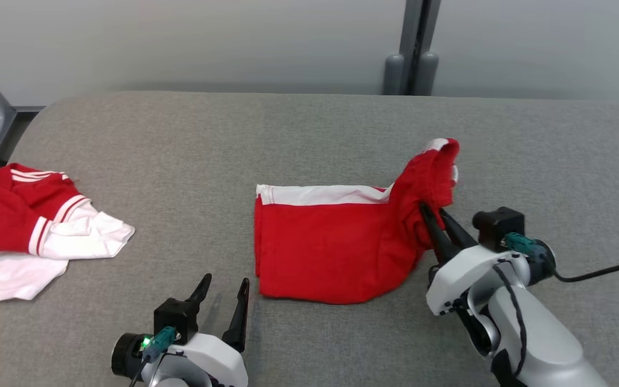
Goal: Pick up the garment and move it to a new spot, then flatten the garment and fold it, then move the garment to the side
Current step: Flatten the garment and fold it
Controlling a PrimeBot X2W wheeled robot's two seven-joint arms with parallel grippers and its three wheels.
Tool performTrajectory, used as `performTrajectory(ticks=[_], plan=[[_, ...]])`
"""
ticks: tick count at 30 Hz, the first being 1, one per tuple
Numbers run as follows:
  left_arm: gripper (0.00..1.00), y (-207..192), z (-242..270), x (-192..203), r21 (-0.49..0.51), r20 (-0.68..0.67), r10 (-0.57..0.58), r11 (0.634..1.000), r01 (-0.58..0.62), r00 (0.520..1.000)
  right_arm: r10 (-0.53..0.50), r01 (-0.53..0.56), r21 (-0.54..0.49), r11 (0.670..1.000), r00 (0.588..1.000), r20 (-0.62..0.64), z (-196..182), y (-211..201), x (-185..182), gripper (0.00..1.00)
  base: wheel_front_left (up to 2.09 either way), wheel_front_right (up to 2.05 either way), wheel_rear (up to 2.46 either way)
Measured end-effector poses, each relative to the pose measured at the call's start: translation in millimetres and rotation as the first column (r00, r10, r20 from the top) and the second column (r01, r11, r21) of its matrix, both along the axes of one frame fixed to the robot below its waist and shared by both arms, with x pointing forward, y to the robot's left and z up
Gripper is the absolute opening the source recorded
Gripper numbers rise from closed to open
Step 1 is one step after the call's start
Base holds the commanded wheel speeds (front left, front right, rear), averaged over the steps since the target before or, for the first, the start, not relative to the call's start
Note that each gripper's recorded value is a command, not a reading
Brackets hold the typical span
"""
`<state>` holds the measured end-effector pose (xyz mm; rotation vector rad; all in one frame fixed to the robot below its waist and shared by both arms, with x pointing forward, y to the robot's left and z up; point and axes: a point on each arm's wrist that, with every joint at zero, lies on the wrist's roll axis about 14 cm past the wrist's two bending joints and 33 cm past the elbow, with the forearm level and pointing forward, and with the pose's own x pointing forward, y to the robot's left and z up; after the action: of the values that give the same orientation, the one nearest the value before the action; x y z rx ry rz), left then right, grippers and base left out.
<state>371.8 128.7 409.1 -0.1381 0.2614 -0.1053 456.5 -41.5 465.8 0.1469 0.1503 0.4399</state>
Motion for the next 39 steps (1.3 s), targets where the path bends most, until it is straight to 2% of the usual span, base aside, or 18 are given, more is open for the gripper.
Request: performTrajectory(ticks=[3,4,7,14,15,16,17,21,25,28,32,35,39], plan=[[1.00,6.6,-0.1,-5.3,-0.003,-0.004,0.025,1.000,-0.025,1.000,0.120,-0.119,-0.029,0.992,0.993,0.009,2.0,36.5,-4.9,0.00,0.00,0.00,0.00],[1.00,13.0,0.5,-9.4,-0.003,-0.004,0.047,0.999,-0.047,0.999,0.202,-0.202,-0.041,0.979,0.979,0.004,0.7,62.1,-12.2,0.00,0.00,0.00,0.00],[1.00,24.0,1.1,-17.1,-0.004,-0.006,0.087,0.996,-0.087,0.996,0.322,-0.322,-0.057,0.945,0.947,-0.014,-3.8,98.9,-27.3,0.00,0.00,0.00,0.00],[1.00,55.5,1.7,-36.9,-0.002,-0.012,0.198,0.980,-0.198,0.980,0.486,-0.489,-0.051,0.871,0.871,-0.067,-15.8,155.8,-50.8,0.00,0.00,0.00,0.00],[1.00,59.3,1.7,-39.4,0.000,-0.013,0.212,0.977,-0.212,0.977,0.498,-0.503,-0.056,0.862,0.863,-0.080,-19.3,160.3,-52.4,0.25,0.00,0.00,0.00],[1.00,63.2,1.4,-41.8,0.003,-0.014,0.226,0.974,-0.226,0.974,0.509,-0.514,-0.053,0.856,0.856,-0.088,-20.7,164.9,-53.7,0.71,0.00,0.00,0.00],[1.00,66.7,1.2,-43.8,0.005,-0.015,0.238,0.971,-0.238,0.971,0.514,-0.519,-0.039,0.854,0.852,-0.094,-21.0,168.8,-54.1,1.00,0.00,0.00,0.00],[1.00,73.2,-1.2,-46.8,0.012,-0.024,0.262,0.965,-0.261,0.965,0.522,-0.523,-0.002,0.852,0.850,-0.080,-16.4,175.2,-54.0,1.00,0.00,0.00,0.00],[1.00,68.1,3.7,-38.2,0.015,-0.003,0.242,0.970,-0.242,0.970,0.455,-0.455,0.018,0.890,0.888,-0.070,-13.1,155.7,-41.8,1.00,0.00,0.00,0.00],[1.00,60.9,9.4,-28.7,0.017,0.019,0.215,0.976,-0.215,0.976,0.357,-0.355,0.034,0.934,0.932,-0.062,-8.4,128.1,-24.1,1.00,0.00,0.00,0.00],[1.00,51.2,19.2,-13.8,0.028,0.058,0.180,0.983,-0.182,0.982,0.166,-0.165,0.061,0.984,0.986,-0.007,6.9,71.0,1.9,1.00,0.00,0.00,0.00],[1.00,44.9,23.3,-4.6,0.042,0.077,0.154,0.987,-0.158,0.985,0.043,-0.042,0.042,0.998,0.999,-0.017,-5.1,25.0,-3.4,1.00,0.00,0.00,0.00],[1.00,36.1,22.7,1.2,0.052,0.081,0.126,0.990,-0.131,0.989,-0.078,0.078,0.018,0.997,0.997,-0.008,-9.9,-21.6,-13.8,1.00,0.00,0.00,0.00]])
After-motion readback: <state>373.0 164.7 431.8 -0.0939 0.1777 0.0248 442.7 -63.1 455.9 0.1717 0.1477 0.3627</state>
